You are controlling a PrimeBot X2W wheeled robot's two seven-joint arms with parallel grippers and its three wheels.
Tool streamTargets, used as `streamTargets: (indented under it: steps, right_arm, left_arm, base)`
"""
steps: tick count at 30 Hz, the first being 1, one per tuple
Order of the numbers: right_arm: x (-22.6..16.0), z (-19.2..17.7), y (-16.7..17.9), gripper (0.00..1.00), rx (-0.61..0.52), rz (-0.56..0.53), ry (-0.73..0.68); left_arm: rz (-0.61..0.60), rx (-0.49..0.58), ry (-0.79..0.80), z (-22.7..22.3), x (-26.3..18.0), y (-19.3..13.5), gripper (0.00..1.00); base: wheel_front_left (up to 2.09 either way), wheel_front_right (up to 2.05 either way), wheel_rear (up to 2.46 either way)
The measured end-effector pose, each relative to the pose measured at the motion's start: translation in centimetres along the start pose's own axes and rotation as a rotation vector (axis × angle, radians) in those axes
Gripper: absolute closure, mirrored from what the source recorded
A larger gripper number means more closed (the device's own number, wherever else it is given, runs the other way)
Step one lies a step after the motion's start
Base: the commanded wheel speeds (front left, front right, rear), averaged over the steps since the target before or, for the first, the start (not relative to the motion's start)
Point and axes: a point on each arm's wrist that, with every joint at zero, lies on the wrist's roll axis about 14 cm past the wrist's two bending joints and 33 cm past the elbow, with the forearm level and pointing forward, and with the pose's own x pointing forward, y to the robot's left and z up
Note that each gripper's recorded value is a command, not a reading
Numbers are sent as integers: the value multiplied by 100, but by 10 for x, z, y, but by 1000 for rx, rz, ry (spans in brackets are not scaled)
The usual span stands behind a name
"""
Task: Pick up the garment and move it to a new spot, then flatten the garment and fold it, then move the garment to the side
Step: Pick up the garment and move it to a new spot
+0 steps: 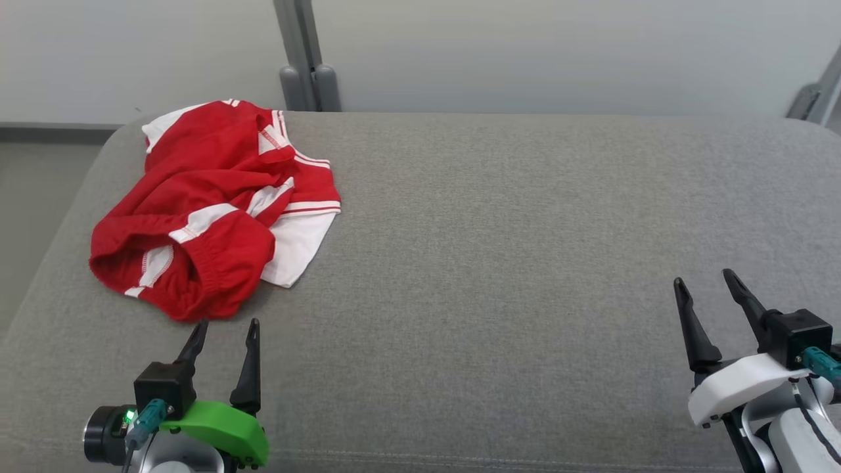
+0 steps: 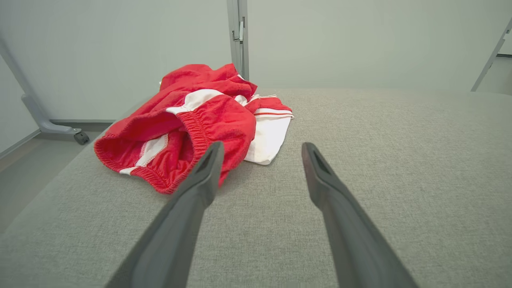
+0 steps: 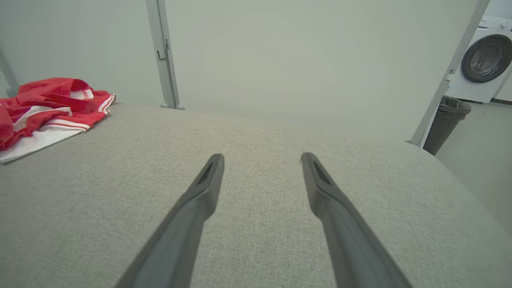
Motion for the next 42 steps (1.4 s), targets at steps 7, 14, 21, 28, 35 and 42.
streamTargets:
  steps: [7, 14, 21, 28, 35, 42]
  right_arm:
    - [15, 2, 36, 0, -3, 114, -5]
    - [27, 4, 71, 0, -10, 222, -7]
    - [30, 7, 99, 0, -5, 300, -15]
    - [31, 3, 96, 0, -3, 295, -7]
    - [39, 0, 90, 0, -11, 291, -4]
    - [58, 6, 92, 0, -21, 320, -34]
  left_arm:
    - [74, 2, -16, 4, -17, 24, 0]
    - [166, -5, -41, 10, -37, 51, 0]
    - [240, -12, -56, 14, -52, 72, 0]
    - [253, -29, -51, 12, -49, 73, 0]
    - [282, -117, -53, 8, -41, 76, 0]
    - [295, -158, -47, 8, -18, 80, 0]
  base:
    - [0, 0, 0]
    - [0, 0, 0]
    - [0, 0, 0]
    - [0, 0, 0]
    - [0, 0, 0]
    - [0, 0, 0]
